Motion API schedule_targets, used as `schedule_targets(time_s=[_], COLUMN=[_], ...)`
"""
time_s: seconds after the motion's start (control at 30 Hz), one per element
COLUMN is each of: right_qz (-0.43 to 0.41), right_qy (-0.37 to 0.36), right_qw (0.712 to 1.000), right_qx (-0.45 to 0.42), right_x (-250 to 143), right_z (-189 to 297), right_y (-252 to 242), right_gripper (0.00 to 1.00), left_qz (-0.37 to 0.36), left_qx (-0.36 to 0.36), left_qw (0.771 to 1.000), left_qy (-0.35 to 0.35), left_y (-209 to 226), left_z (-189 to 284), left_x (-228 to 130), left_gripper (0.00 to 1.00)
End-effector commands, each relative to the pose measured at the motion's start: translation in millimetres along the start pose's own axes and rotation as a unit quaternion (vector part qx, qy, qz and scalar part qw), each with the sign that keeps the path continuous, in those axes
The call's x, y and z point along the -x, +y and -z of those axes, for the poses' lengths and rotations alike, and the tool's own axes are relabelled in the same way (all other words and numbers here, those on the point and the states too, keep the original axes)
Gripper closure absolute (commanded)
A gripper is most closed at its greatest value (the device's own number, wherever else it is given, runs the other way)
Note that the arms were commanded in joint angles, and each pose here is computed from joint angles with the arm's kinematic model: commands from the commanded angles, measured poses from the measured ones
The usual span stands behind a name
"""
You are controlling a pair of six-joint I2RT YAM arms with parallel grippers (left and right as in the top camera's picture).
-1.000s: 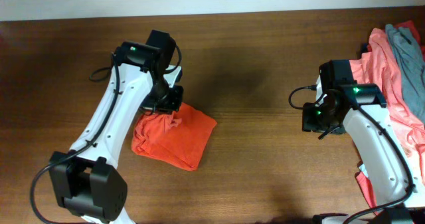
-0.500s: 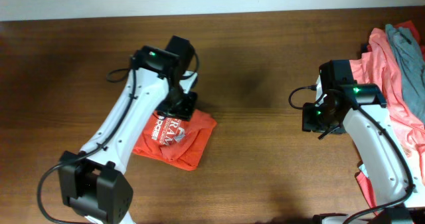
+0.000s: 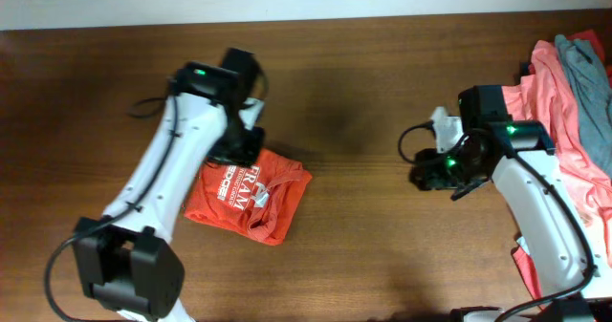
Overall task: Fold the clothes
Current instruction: 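Move the right gripper to the folded bundle and press it flat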
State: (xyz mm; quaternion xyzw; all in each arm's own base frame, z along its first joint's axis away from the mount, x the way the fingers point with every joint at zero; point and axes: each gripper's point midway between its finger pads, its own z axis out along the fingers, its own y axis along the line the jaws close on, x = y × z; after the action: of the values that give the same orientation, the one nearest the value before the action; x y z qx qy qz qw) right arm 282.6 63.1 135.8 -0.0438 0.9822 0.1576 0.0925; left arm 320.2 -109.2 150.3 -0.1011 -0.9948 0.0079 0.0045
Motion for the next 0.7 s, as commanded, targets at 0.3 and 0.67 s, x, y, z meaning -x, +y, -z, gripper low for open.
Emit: schedule_targets(time_s=[0.3, 0.67], right_qz=[0.158, 0.191], right_qy=[0.063, 0.109], right_qw=[0.974, 0.958], right_qx=[0.15, 0.182], right_x=[-25.0, -60.1], right_z=[-59.0, -128.9], right_y=[165.4, 240.9], right_gripper=[0.4, 0.38], left_qz=[0.147, 0.146], left_qx=[0.036, -0.009], left_qw=[0.988, 0.989], left_qy=[-0.021, 0.0], left_y=[113.5, 108.1], left_z=[-38.2, -87.7], left_x=[8.2, -9.1], left_gripper=[0.6, 0.61])
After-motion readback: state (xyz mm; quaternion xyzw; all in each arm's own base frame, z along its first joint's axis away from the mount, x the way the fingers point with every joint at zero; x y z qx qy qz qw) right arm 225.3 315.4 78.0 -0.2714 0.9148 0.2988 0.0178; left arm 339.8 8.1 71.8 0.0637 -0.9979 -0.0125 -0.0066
